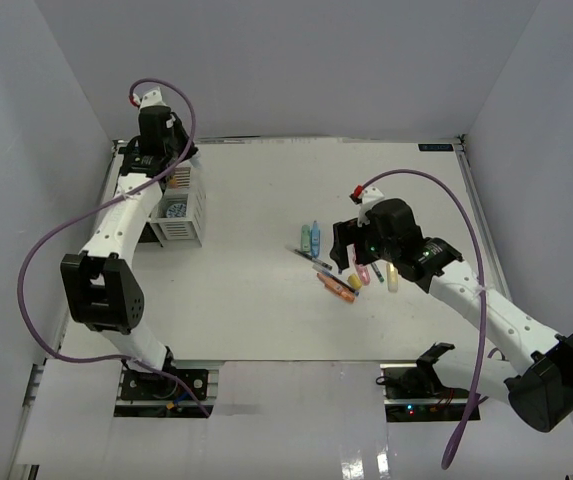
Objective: Sort the stationery into containers
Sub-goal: Place the pen in the storage box.
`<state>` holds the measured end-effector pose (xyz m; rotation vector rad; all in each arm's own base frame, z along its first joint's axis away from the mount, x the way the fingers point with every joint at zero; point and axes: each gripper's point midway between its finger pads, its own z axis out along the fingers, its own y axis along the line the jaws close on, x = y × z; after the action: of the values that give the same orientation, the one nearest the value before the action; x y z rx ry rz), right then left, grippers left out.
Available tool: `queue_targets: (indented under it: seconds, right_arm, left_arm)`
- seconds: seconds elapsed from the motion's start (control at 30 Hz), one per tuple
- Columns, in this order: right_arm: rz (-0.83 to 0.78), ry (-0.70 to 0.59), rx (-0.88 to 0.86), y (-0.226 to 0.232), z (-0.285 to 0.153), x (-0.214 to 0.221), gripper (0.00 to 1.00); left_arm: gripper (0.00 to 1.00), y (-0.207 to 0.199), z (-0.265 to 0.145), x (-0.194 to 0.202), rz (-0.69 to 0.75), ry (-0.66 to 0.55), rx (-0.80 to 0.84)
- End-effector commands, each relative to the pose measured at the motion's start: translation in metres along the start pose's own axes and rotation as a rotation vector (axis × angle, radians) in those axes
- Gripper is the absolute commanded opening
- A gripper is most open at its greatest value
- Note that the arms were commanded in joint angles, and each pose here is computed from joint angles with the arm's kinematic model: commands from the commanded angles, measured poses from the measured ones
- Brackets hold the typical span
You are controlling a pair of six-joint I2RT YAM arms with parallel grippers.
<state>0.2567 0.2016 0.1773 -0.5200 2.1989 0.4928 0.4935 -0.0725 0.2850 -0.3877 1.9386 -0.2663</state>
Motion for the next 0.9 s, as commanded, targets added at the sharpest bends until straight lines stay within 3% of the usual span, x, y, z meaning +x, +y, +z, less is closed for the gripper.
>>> queue_targets:
  seconds: [0.0, 0.27, 0.47, 0.6, 0.63, 0.73, 0.87]
  right_arm:
    - [0.018, -0.006, 0.035, -0.007, -0.002, 0.0, 0.9]
    - [0.021, 0.002, 0.126, -0.024, -0.01, 0.007, 0.9]
    - [0.03, -0.008, 0.136, -0.028, -0.015, 0.011, 0.9]
    - [0.025, -0.005, 0.156, -0.033, -0.016, 0.014, 0.9]
    - [0.025, -0.007, 0.159, -0.033, -0.017, 0.015, 0.9]
    - [0.032, -0.006, 0.19, -0.04, -0.018, 0.017, 0.9]
    - [0.053, 0.014, 0.2, -0.046, -0.016, 0.024, 0.9]
  left_arm:
    - [0.0, 0.027, 0.016, -0.027, 0.07, -0.054, -0.053]
    - [0.0, 0.075, 0.058, -0.028, 0.081, -0.05, -0.117]
    - [0.06, 0.082, 0.068, -0.013, 0.099, -0.028, -0.121]
    - [0.28, 0.086, 0.07, -0.003, 0.104, -0.008, -0.126]
    - [0.39, 0.086, 0.071, -0.001, 0.105, -0.004, -0.124]
    - [0.6, 0.085, 0.07, 0.0, 0.102, 0.001, -0.119]
    - [0.72, 0.086, 0.068, 0.002, 0.11, 0.008, -0.122]
